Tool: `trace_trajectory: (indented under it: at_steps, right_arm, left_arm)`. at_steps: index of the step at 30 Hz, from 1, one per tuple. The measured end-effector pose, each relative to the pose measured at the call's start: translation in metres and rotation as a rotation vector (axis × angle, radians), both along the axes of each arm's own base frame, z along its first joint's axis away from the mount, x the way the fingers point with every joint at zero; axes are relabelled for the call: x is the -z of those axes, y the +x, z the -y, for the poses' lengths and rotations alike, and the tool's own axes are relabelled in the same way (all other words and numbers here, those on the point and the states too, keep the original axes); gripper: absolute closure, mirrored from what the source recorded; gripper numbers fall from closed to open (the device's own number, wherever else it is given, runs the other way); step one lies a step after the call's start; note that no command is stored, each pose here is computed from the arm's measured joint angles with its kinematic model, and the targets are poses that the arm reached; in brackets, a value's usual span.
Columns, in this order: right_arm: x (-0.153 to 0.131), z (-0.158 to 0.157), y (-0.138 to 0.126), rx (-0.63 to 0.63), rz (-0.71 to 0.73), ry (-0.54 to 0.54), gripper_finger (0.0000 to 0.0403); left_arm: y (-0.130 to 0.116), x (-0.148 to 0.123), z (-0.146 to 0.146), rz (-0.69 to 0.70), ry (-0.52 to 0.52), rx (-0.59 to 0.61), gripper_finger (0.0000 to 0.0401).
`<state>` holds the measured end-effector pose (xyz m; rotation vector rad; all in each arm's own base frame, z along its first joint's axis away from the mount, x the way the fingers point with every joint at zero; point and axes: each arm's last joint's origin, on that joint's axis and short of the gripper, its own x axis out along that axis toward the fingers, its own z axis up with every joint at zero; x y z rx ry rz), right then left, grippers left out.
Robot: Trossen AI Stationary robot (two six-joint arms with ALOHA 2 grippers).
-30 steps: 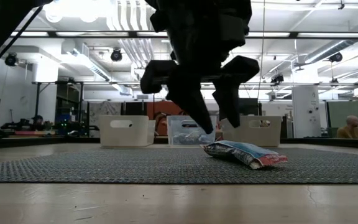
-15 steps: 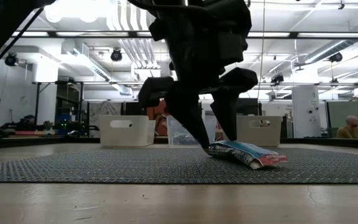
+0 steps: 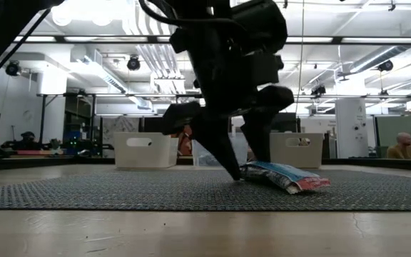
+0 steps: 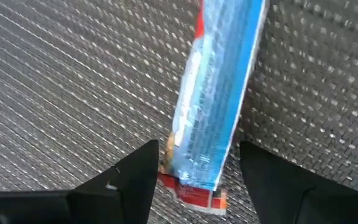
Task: Pick and place Granola Bars by type
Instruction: Put the red granola bar into the white bin
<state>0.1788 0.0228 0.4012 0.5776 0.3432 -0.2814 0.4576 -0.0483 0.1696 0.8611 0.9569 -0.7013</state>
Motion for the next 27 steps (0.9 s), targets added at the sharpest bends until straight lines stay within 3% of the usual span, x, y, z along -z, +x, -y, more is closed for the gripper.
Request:
trace_trajectory:
  at_steps: [16, 27]
  right_arm:
    - [-0.0001, 0.0005, 0.0, 0.016, 0.002, -0.007, 0.0307]
    - [-0.0002, 0.0012, -0.0001, 0.039, 0.004, -0.017, 0.0307]
  left_arm:
    - [-0.0036, 0.0075, -0.0021, -0.016, 0.027, -0.025, 0.0196]
    - [-0.0041, 0.0075, -0.0035, -0.026, 0.036, -0.056, 0.0245]
